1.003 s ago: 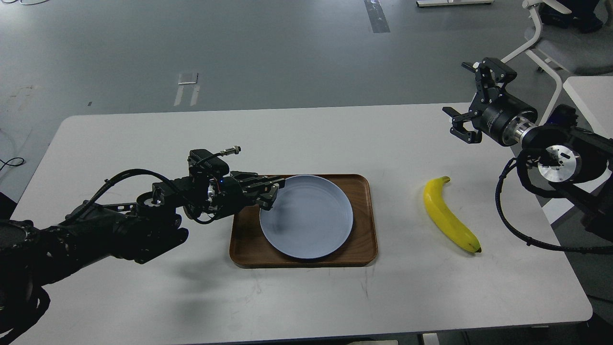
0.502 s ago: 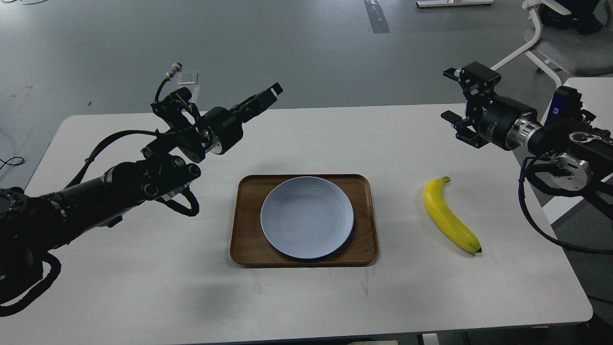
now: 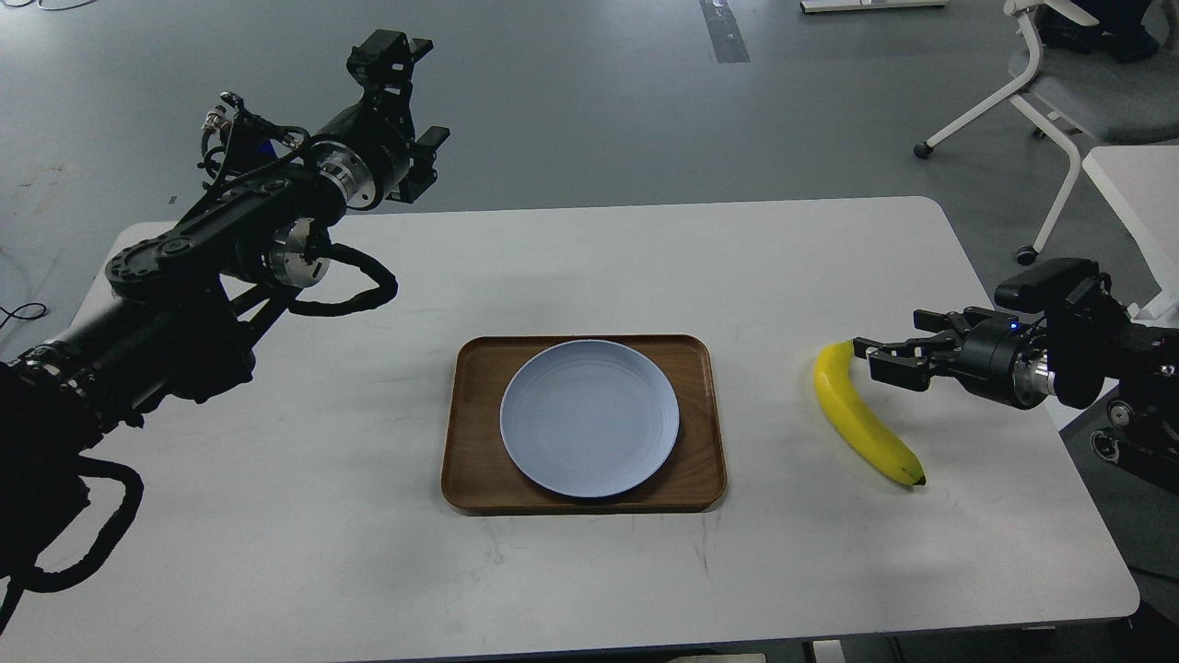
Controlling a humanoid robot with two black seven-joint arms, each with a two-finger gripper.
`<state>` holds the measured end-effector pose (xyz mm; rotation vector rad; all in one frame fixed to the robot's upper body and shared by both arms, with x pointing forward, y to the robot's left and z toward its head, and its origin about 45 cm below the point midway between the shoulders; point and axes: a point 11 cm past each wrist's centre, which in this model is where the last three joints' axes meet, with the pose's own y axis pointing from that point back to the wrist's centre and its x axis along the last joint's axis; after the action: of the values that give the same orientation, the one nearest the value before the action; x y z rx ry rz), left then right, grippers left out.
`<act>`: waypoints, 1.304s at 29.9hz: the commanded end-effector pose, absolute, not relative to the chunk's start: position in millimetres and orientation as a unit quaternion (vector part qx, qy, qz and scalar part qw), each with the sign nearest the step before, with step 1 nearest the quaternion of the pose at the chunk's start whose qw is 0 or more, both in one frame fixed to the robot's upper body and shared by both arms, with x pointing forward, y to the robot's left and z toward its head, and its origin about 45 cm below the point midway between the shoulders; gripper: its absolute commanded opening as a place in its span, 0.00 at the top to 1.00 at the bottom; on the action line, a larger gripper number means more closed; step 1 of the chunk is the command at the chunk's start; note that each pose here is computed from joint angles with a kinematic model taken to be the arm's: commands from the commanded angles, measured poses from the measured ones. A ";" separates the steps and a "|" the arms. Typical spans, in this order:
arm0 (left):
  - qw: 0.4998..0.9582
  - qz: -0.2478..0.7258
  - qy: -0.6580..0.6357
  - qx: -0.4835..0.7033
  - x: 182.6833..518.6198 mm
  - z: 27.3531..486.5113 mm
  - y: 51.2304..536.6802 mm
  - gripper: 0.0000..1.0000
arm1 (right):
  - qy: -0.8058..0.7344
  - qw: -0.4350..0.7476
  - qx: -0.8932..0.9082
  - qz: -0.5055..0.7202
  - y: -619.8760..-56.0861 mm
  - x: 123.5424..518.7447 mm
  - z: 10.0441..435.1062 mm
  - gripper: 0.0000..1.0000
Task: Place banana on plate with both arms
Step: 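Lower the right gripper onto the yellow banana and grasp it, then lift the banana with the right gripper and carry it over the plate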
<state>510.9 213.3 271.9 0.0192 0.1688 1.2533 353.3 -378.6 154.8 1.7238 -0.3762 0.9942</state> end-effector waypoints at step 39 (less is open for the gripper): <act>0.789 0.608 0.078 0.045 499.0 245.2 254.9 0.02 | -0.027 0.292 0.719 0.630 -168.1 380.5 155.7 1.00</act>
<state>500.0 248.6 247.0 0.0907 0.1691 1.3002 372.4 -200.1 158.9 1.9338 -0.1389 1.6221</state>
